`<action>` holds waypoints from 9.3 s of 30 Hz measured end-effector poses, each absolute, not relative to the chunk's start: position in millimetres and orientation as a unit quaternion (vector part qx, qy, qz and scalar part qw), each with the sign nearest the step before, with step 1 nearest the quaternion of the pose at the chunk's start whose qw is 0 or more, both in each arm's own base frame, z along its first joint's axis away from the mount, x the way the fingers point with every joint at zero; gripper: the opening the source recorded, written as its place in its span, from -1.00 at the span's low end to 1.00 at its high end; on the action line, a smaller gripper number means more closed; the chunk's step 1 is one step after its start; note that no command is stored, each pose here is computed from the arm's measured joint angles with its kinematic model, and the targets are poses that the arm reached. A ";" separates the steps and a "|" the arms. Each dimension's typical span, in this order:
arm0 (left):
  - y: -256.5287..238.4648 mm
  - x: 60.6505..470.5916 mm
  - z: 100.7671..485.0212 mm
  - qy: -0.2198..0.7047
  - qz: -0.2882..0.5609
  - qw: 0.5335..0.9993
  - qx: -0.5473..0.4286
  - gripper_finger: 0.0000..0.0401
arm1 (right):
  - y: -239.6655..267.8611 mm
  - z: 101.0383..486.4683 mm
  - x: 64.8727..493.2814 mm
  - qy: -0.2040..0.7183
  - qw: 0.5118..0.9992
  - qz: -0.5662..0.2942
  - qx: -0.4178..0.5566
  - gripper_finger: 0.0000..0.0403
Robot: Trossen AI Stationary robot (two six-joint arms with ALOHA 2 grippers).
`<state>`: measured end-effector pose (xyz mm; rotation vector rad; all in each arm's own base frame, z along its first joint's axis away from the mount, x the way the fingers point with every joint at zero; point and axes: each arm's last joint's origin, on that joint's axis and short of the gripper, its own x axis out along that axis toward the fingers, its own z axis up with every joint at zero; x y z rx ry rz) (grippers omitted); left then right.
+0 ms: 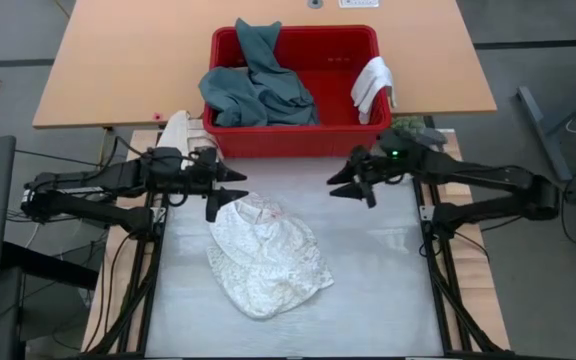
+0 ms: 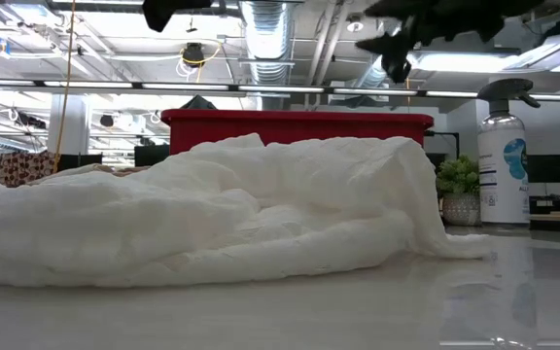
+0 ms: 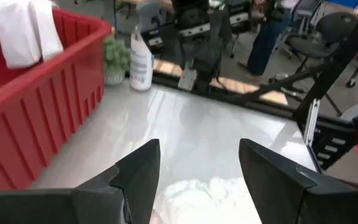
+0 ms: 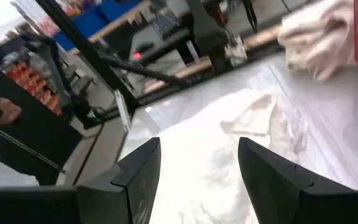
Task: Fold Laundry from Bin
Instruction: Fold the white shirt
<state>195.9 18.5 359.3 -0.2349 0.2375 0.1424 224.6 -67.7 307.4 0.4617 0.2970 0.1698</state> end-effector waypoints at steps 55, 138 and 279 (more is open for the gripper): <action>26.2 252.8 249.0 0.481 -0.023 0.875 -0.050 0.37 | -21.7 188.4 323.6 0.295 0.943 0.020 0.153 0.72; 82.9 192.4 257.4 0.435 0.114 0.892 -0.053 -0.99 | -4.6 220.9 403.4 0.460 0.885 0.000 0.079 -0.87; -131.0 214.0 393.9 0.671 -0.144 0.711 -0.152 -1.00 | -4.1 206.4 586.2 0.071 0.932 0.294 -0.201 0.24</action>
